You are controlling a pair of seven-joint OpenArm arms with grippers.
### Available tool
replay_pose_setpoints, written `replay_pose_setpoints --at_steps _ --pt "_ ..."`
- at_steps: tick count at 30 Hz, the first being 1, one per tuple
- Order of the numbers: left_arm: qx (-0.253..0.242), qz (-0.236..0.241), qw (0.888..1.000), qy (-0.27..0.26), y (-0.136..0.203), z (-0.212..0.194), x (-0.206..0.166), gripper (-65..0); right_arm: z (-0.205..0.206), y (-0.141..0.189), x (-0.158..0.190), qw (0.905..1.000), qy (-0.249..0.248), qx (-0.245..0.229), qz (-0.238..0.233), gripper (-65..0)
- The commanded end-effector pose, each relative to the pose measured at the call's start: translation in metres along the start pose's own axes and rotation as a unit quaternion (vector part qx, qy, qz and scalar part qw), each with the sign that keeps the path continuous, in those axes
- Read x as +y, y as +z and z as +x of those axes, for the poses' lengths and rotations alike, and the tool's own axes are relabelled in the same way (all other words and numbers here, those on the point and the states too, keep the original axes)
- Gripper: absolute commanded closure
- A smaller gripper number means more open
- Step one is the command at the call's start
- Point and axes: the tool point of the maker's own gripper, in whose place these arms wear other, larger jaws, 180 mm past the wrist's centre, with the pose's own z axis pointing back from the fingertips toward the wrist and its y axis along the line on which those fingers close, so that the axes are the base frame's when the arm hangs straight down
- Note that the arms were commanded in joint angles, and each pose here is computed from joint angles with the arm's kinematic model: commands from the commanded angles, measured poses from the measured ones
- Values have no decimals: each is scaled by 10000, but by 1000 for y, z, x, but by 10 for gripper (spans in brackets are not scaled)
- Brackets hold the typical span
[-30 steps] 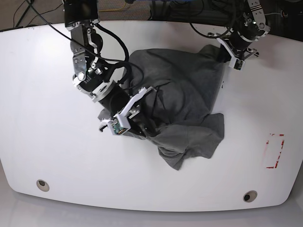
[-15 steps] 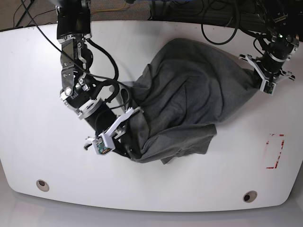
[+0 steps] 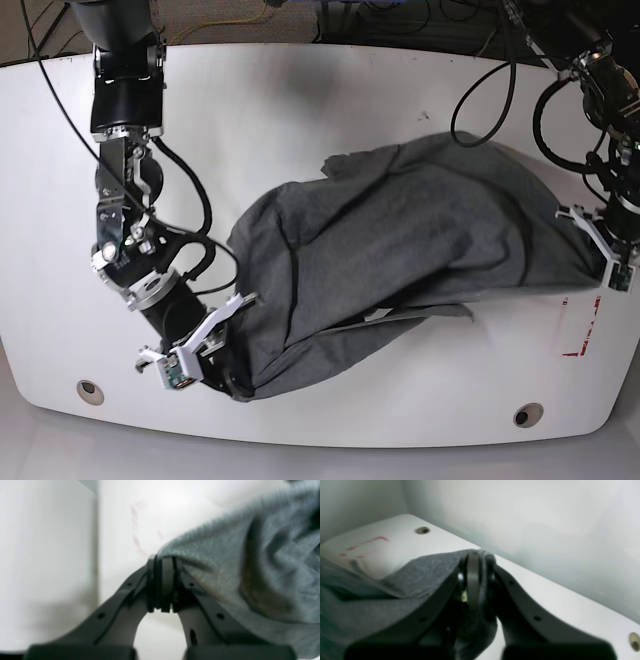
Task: Layout the t-shirt on the table in an organized manner, then fold the t-shirt properly
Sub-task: 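Lift and pull the t-shirt apart with both grippers, stretching it out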
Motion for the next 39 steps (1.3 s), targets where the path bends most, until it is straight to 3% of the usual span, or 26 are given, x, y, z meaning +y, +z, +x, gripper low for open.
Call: replay_pose_setpoints --at_steps 1,15,23,32,39 --pt "-413 268 9988 -23 4 31 20 0 34 -1 -21 9988 92 -451 -178 0" --pt "-1159 1256 9853 57 29 133 102 0 99 2 -99 9930 659 -528 -824 0" --pt "-1343 1616 9775 200 49 160 132 0 116 19 -126 9896 813 -567 -1044 0" --pt "-919 1529 9839 35 40 131 125 0 72 47 -144 9921 235 -301 -1192 0" --pt "-176 1130 9933 148 21 67 93 0 -1 80 -129 9912 -93 279 -1289 0"
